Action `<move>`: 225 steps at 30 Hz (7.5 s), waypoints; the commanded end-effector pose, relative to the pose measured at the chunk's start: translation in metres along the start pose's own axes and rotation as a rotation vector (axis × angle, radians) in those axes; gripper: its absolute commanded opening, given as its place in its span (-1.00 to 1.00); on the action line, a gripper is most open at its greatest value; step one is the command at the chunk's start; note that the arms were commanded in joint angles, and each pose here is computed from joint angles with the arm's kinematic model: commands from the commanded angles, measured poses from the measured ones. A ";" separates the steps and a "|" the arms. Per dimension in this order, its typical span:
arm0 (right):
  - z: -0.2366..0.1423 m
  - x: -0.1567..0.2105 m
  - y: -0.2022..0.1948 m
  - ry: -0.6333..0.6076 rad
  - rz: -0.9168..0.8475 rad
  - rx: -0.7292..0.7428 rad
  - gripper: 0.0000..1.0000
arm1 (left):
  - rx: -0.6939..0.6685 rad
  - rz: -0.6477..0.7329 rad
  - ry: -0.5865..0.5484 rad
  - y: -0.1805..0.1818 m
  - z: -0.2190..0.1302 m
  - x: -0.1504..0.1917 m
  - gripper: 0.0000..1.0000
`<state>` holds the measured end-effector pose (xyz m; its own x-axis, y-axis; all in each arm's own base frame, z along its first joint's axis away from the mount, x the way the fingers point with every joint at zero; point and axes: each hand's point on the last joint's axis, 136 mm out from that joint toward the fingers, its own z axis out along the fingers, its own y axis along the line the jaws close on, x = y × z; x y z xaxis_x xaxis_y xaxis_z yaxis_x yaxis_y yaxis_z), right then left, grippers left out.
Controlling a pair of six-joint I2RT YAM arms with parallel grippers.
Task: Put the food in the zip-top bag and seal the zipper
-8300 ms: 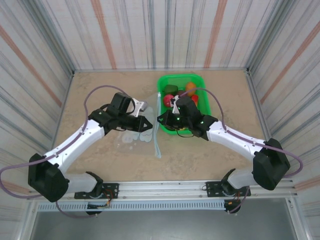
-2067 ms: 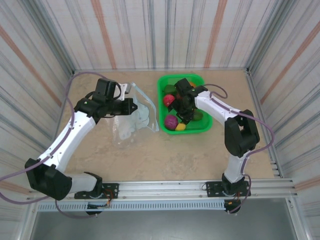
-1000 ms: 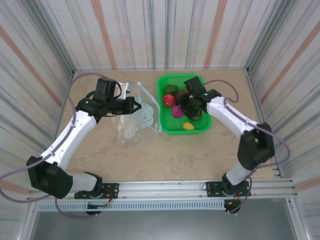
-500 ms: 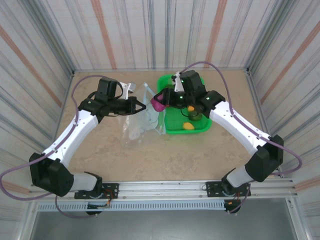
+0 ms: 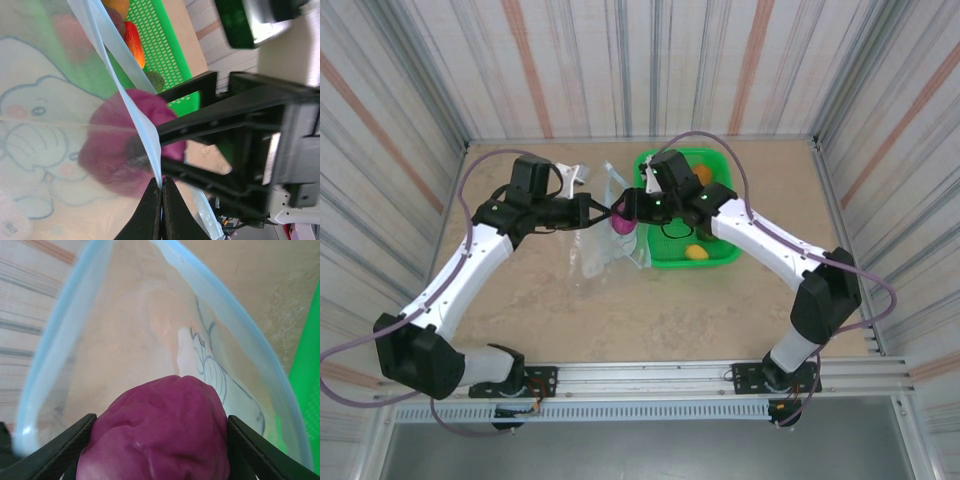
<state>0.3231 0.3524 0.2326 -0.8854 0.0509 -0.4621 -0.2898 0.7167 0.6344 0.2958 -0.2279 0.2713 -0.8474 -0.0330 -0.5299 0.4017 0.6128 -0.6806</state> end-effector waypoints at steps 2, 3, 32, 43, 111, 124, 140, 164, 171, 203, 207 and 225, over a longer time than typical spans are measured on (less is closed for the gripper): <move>0.024 0.013 0.006 0.030 0.031 0.019 0.67 | 0.020 0.047 -0.043 -0.010 -0.014 -0.006 -1.00; 0.024 0.013 0.007 0.027 0.029 0.022 0.80 | 0.011 0.050 -0.045 -0.009 -0.015 -0.007 -1.00; -0.102 0.023 -0.127 0.031 0.034 0.495 0.40 | -0.065 -0.007 -0.016 0.013 -0.004 -0.004 -1.00; -0.060 0.057 -0.191 0.297 0.012 0.656 0.63 | -0.058 -0.013 -0.010 0.013 -0.001 -0.001 -1.00; 0.019 0.074 -0.236 0.492 0.042 0.648 -0.13 | -0.060 -0.002 -0.015 0.013 -0.004 -0.001 -1.00; -0.044 0.000 -0.156 0.187 0.002 0.485 -0.51 | -0.049 -0.016 -0.014 0.014 -0.004 -0.002 -1.00; -0.048 -0.022 0.012 0.023 -0.182 0.073 -0.49 | 0.001 -0.011 -0.013 0.005 -0.003 -0.002 -1.00; 0.058 -0.019 0.017 0.035 0.015 0.040 0.40 | 0.055 -0.058 -0.070 0.003 -0.016 -0.013 -1.00; 0.024 -0.017 0.015 0.014 -0.024 0.048 0.20 | 0.051 -0.054 -0.062 0.005 -0.015 -0.012 -1.00; -0.086 0.006 -0.211 0.246 -0.085 0.777 0.26 | 0.065 -0.038 -0.014 -0.001 -0.004 -0.004 -1.00; -0.065 0.006 -0.229 0.286 -0.094 0.785 0.52 | 0.062 -0.032 -0.021 -0.002 -0.006 -0.004 -1.00; 0.001 0.024 -0.274 0.480 -0.056 0.742 0.62 | 0.065 -0.035 -0.014 -0.002 -0.004 -0.002 -1.00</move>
<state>0.3880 0.1390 0.0542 -0.9801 -0.1647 -0.1108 -0.1492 0.9795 -0.1357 0.3017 -0.2233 0.2700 -0.8649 -0.0835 -0.4949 0.3631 0.5767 -0.7318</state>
